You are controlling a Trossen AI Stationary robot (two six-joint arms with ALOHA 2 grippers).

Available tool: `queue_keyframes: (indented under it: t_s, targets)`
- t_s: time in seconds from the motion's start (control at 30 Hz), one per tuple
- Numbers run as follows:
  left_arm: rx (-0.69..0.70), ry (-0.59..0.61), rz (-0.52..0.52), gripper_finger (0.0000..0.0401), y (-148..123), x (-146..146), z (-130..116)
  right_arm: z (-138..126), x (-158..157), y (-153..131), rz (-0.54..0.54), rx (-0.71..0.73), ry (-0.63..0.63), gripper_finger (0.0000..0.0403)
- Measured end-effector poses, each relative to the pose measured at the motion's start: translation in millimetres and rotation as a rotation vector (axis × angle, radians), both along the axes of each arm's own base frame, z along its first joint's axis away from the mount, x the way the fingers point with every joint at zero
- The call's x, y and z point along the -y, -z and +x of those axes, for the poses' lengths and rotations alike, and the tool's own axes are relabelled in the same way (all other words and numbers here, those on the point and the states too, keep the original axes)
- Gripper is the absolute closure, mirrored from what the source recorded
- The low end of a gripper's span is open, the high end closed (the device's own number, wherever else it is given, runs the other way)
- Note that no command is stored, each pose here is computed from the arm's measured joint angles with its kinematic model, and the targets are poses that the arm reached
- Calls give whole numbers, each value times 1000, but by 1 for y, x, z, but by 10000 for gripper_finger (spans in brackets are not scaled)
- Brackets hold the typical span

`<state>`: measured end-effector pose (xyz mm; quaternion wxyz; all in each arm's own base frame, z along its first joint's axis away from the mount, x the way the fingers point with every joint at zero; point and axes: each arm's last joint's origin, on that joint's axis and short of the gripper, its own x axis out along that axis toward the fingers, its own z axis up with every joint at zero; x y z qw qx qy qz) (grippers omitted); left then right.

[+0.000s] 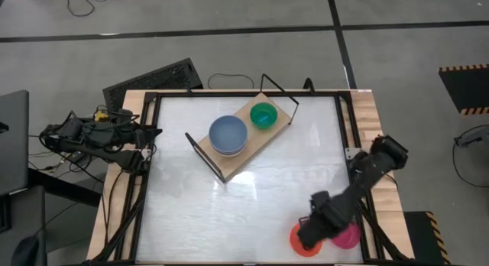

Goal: Place and stack bowls onto a shelf
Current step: Stack the light pink bowl on top of the light blue bowl on the shelf

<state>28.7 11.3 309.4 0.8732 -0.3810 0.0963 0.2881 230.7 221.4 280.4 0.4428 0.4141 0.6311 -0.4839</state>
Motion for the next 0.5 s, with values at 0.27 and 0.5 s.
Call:
queue_keyframes:
  t_s: [0.27, 0.5]
  targets:
    - [0, 0, 1, 156, 0, 0, 0, -17, -25, 21, 24, -54, 124, 196]
    - [0, -2, 1, 156, 0, 0, 0, -18, -10, 59, -38, -100, 162, 197]
